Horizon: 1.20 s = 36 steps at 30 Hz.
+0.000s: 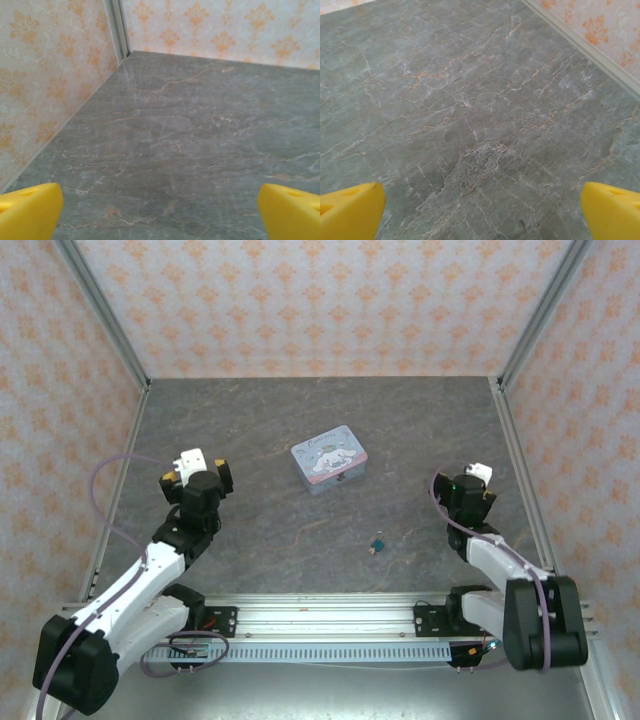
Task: Unlock the padlock with the key
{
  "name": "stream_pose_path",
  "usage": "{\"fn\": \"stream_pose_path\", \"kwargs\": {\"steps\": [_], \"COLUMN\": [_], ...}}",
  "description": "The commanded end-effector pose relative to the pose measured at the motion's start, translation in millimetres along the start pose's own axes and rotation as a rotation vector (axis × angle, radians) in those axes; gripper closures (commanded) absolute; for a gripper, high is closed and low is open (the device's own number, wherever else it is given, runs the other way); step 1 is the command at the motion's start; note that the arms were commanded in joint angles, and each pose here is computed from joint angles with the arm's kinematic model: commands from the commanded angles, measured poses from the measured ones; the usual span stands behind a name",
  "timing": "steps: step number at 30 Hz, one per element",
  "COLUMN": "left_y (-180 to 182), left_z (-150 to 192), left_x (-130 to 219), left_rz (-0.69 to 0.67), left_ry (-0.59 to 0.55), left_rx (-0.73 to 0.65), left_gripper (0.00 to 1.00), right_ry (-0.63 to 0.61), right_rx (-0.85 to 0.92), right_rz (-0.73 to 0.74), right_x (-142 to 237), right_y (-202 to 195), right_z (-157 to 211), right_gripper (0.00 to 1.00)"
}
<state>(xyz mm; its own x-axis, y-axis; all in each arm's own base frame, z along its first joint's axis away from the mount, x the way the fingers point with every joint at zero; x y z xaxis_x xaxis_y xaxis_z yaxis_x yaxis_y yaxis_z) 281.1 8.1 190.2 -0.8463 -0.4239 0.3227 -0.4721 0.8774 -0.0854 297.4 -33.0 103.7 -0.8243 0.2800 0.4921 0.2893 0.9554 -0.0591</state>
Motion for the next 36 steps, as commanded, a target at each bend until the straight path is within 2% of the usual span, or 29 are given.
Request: {"fn": "stream_pose_path", "kwargs": {"steps": [1, 8, 14, 18, 25, 26, 36], "left_y": [-4, -14, -26, -29, -16, -19, -19], "left_z": [-1, 23, 36, 37, 53, 56, 55], "left_x": [-10, -36, -58, -69, -102, -104, -105], "left_rz": [0.027, 0.094, 0.151, 0.183, 0.212, 0.226, 0.217], "left_ry": [-0.058, -0.014, 0.012, 0.024, 0.058, 0.107, 0.095], "left_rx": [-0.026, -0.056, -0.082, -0.105, -0.007, -0.026, -0.030], "left_gripper": [0.00, 0.00, 0.00, 0.00, 0.00, 0.00, 0.00], "right_ry": [-0.205, -0.227, -0.192, -0.112, -0.113, -0.112, -0.117], "right_rx": [-0.023, 0.036, 0.055, 0.082, 0.071, 0.072, 0.077], "right_rz": [-0.077, -0.106, -0.133, -0.148, -0.148, -0.148, -0.145], "right_x": [-4, -24, -46, -56, -57, -57, -56], "right_y": [13, 21, 29, 35, 33, 33, 33], "right_z": [-39, -42, -27, -29, -29, -29, -29], "right_gripper": [0.01, 0.01, 0.01, 0.01, 0.01, 0.01, 0.01]}}
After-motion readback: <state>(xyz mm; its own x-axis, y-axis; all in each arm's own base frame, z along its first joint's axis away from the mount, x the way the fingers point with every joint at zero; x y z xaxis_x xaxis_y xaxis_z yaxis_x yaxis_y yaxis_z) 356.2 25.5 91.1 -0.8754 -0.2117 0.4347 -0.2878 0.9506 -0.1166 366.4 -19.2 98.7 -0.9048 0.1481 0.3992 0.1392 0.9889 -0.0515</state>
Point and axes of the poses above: each hand's point on the last joint's axis, 136 mm out from that joint toward the fingers, its own x axis back along the fingers, its own y axis along the line the jaws close on, z = x × y, the point moved 3 cm from there along x, back along the fingers, and after that the axes turned 10 degrees about x, right-handed, at the moved point
